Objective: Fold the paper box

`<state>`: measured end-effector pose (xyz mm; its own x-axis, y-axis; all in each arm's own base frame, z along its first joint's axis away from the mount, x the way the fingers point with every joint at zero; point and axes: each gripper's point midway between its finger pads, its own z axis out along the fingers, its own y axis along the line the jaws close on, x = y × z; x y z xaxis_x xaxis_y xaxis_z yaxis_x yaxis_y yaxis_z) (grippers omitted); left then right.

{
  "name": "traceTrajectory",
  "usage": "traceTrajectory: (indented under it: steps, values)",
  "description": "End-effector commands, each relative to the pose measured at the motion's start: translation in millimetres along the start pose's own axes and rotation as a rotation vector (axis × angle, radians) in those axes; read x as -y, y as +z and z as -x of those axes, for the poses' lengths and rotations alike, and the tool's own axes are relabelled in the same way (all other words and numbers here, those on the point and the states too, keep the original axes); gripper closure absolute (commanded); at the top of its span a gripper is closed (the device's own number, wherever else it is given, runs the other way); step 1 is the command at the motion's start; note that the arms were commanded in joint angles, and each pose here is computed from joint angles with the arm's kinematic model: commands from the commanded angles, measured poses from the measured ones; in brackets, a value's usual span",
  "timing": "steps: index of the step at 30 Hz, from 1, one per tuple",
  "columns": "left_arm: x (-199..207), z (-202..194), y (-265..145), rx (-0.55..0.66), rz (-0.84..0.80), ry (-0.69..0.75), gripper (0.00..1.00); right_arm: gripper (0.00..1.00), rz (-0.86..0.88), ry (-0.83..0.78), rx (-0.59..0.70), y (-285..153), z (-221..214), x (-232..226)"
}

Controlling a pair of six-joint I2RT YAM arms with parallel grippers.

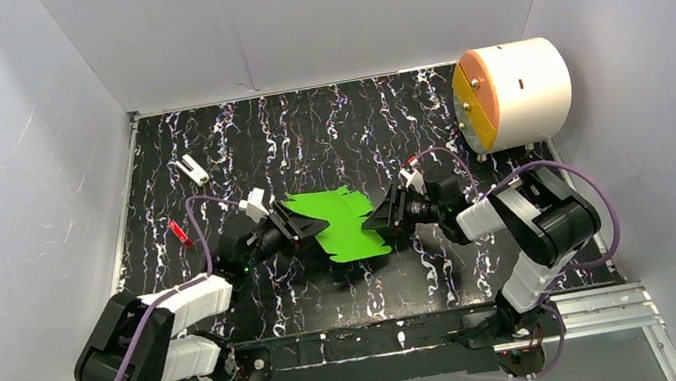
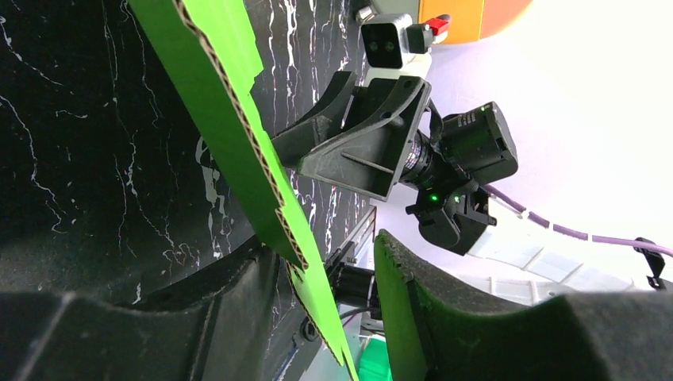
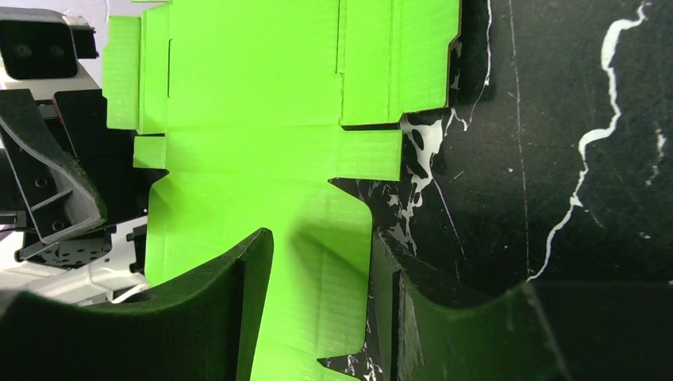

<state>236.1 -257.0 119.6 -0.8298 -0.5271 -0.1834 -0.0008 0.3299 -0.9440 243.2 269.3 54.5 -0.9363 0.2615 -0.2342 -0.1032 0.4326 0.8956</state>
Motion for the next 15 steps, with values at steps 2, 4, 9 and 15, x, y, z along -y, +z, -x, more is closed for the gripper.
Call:
traceTrajectory:
  steps: [2, 4, 9, 15]
  values:
    - [-1.5, -4.7, 2.4, -0.027, 0.002, -0.028, 0.56, 0.43, 0.082, -0.06, 0.003, 4.2, 11.2, -24.1]
    - [-9.1, -6.8, 3.4, -0.033, 0.03, -0.053, 0.61, 0.43, 0.077, -0.067, 0.005, 4.1, 11.9, -23.7]
    - [-19.9, -6.6, 3.3, -0.031, 0.081, -0.034, 0.73, 0.42, 0.059, -0.091, 0.021, 2.0, 12.9, -21.0]
    - [-18.5, -0.9, -2.3, 0.001, 0.089, 0.069, 0.89, 0.4, 0.01, -0.136, 0.069, -1.5, 22.2, -18.5]
